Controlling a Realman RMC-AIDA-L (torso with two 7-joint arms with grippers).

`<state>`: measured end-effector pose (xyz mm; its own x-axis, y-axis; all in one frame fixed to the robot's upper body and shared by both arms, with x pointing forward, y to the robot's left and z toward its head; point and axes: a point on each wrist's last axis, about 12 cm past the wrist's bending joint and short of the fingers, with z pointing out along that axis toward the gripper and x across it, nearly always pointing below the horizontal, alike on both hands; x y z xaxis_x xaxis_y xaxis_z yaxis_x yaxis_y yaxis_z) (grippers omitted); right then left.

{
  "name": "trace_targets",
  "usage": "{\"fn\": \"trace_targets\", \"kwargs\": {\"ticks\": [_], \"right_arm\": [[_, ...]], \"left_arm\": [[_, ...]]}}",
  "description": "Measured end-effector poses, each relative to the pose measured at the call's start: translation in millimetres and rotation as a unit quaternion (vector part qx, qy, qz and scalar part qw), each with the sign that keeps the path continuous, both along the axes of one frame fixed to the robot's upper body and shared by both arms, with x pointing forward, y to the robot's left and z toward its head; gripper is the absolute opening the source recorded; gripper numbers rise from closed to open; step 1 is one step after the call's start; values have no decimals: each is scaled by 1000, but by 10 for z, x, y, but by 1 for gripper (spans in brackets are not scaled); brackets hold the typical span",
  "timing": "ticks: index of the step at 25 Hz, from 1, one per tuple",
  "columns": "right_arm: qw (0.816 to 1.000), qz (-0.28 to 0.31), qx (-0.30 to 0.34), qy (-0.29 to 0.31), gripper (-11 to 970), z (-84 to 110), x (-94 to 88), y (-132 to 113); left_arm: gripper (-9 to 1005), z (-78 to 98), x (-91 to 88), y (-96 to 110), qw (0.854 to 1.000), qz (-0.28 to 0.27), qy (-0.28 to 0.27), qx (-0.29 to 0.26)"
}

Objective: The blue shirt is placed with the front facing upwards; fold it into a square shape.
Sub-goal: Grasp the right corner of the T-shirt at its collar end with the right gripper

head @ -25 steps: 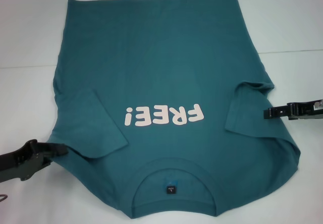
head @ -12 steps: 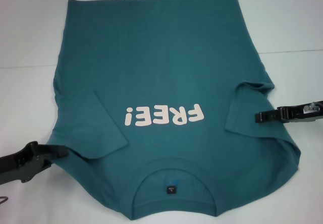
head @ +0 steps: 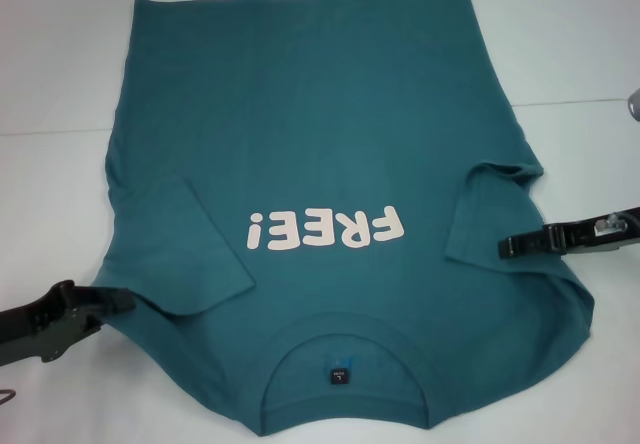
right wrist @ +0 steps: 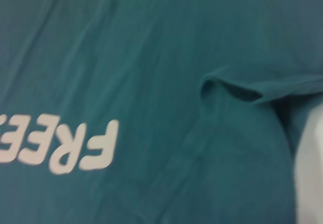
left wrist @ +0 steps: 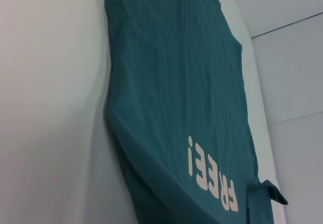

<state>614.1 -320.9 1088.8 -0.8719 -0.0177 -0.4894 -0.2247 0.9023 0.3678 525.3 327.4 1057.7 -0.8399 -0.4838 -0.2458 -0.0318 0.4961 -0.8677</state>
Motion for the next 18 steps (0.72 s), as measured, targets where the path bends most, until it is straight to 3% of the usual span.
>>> {"fn": "trace_targets", "kwargs": {"ticks": [18], "right_arm": [[996,60,57,38,815,109,-128,96]], "left_arm": [[57,-11,-11,7,1000,2,2,0]]}}
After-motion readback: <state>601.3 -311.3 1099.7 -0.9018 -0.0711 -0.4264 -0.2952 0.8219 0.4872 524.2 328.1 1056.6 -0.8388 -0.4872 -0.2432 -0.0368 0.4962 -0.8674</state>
